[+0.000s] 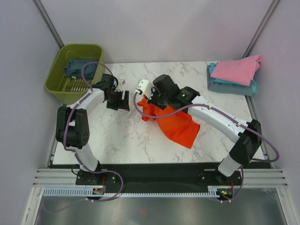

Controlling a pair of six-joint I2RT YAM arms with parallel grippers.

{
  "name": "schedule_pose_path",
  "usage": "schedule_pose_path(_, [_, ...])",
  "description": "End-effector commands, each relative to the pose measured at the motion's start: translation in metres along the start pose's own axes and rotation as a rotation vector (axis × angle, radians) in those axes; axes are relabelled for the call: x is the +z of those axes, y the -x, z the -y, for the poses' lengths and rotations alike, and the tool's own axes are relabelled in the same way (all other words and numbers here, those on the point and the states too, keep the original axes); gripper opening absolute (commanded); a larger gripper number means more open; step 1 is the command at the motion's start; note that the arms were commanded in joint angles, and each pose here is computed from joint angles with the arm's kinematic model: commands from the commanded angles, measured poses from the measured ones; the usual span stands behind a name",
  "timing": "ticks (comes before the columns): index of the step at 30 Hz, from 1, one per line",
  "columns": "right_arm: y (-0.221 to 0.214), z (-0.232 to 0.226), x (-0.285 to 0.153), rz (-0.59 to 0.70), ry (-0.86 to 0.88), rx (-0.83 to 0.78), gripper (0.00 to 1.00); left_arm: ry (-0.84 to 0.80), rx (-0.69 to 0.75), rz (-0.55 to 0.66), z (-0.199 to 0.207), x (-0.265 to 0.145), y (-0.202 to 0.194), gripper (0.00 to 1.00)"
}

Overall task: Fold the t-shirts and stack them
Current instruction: Flatten the tshirt out

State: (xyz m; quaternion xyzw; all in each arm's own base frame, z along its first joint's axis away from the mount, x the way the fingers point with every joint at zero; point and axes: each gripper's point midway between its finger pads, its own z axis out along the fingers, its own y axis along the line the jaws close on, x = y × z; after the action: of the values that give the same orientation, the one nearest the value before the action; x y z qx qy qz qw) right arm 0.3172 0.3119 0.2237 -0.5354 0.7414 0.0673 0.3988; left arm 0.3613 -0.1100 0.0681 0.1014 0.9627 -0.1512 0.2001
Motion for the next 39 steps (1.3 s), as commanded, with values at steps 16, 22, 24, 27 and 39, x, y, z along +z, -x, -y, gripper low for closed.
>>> schedule_pose_path(16, [-0.027, 0.015, 0.009, -0.092, -0.039, 0.004, 0.0, -0.707, -0.247, -0.206, 0.114, -0.009, -0.029, 0.88])
schedule_pose_path(22, [-0.029, 0.029, 0.01, -0.093, -0.064, 0.03, 0.0, -0.712, -0.241, -0.244, 0.119, 0.009, -0.026, 0.88])
schedule_pose_path(24, [-0.033, 0.029, 0.012, -0.103, -0.059, 0.039, 0.0, -0.714, -0.236, -0.259, 0.122, 0.015, -0.027, 0.88])
schedule_pose_path(27, [-0.034, 0.03, 0.013, -0.104, -0.059, 0.044, 0.0, -0.717, -0.23, -0.297, 0.129, 0.024, -0.036, 0.88])
schedule_pose_path(39, [-0.042, 0.03, 0.017, -0.123, -0.056, 0.056, 0.0, -0.949, -0.293, -0.319, 0.173, 0.013, -0.005, 0.6])
